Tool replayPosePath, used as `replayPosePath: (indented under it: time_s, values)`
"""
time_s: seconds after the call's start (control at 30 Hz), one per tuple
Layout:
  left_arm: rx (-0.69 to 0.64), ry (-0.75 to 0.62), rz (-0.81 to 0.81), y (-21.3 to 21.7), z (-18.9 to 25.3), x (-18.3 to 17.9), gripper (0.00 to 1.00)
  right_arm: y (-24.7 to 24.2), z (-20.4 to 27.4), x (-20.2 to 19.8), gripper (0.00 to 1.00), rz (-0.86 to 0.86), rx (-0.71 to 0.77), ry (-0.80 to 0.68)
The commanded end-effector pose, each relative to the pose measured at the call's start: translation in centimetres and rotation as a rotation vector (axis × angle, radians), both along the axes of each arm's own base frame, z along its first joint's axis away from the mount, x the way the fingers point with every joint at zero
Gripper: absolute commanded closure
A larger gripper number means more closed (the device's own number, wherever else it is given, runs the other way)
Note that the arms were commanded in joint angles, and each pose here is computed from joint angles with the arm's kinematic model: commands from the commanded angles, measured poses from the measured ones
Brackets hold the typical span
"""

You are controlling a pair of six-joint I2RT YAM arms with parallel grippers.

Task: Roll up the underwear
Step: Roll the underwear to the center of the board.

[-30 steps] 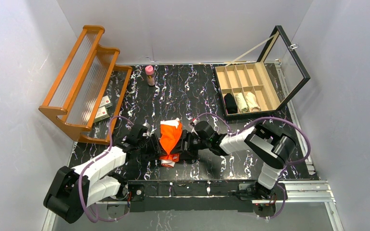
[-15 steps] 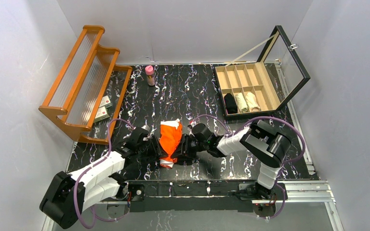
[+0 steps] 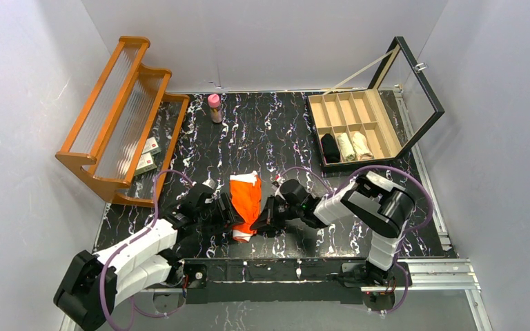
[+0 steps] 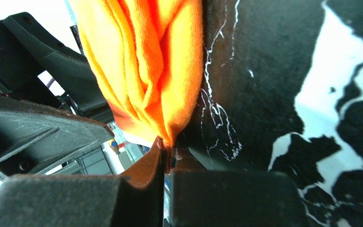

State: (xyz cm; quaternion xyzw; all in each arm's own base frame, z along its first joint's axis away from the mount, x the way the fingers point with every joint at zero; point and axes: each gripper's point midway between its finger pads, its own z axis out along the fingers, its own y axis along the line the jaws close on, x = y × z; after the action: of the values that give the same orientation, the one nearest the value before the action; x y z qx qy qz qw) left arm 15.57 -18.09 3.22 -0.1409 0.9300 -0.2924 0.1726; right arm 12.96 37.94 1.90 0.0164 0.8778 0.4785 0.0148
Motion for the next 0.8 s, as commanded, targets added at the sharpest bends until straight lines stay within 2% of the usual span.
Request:
replayPosePath:
  time_s: [0.0, 0.33, 0.53, 0.77]
  values:
    - [0.13, 0.06, -0.026, 1.9, -2.0, -1.3, 0.34, -3.7, -3.6, -1.1, 0.99, 0.021, -0.145, 0.025]
    - [-0.015, 0.116, -0.127, -0.3, -3.1, -3.4, 0.46, -4.5, -4.3, -1.4, 0.99, 0.046, -0.105, 0.081]
    - [-0.03, 0.149, -0.115, -0.3, -4.3, -4.0, 0.55, -4.5, -4.5, -1.4, 0.99, 0.065, -0.094, 0.089]
    - [-0.067, 0.125, -0.064, -0.5, -4.8, -3.5, 0.62, -4.7, -4.6, -1.4, 0.99, 0.074, -0.083, 0.097]
